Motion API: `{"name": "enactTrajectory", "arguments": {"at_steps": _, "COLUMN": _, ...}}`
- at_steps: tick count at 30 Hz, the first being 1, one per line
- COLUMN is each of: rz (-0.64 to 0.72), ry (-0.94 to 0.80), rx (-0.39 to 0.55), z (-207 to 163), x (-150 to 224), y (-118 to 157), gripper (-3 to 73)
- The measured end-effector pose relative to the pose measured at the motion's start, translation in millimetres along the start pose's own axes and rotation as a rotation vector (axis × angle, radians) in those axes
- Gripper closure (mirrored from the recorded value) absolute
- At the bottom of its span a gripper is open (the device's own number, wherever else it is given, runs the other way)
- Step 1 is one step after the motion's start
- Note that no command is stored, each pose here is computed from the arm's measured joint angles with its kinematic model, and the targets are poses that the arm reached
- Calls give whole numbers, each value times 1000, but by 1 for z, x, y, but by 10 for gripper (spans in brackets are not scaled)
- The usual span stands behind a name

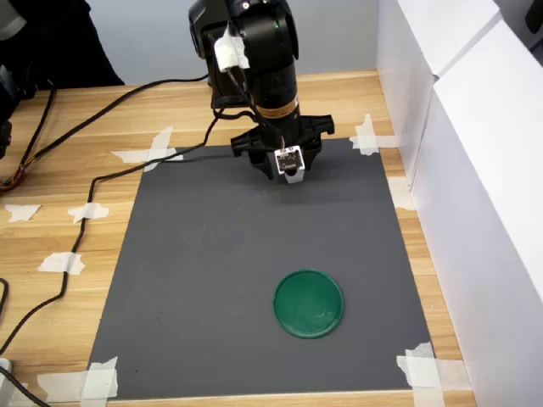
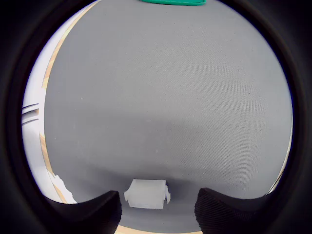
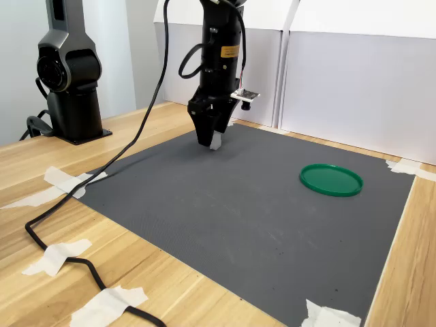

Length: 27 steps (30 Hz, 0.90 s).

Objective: Grasp a white terminal and put it on the green lid.

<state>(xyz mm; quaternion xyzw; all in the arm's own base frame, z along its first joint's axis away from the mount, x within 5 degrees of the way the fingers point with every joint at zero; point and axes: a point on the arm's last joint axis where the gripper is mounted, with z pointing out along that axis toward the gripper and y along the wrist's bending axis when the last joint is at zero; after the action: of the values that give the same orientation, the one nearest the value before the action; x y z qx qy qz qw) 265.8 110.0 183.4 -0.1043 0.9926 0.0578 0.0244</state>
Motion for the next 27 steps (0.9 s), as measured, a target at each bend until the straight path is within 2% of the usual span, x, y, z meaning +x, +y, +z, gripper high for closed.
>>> {"name": "enactTrajectory", "arguments": {"at_steps": 23, "rz": -10, "ry": 15, "rx": -11, "z": 12, "x": -4, "y": 1, "gripper": 66}}
{"name": "enactTrajectory", "arguments": {"at_steps": 27, "rz": -9, "ry": 15, "rx": -11, "z": 13, "x": -4, "y": 1, "gripper": 100}}
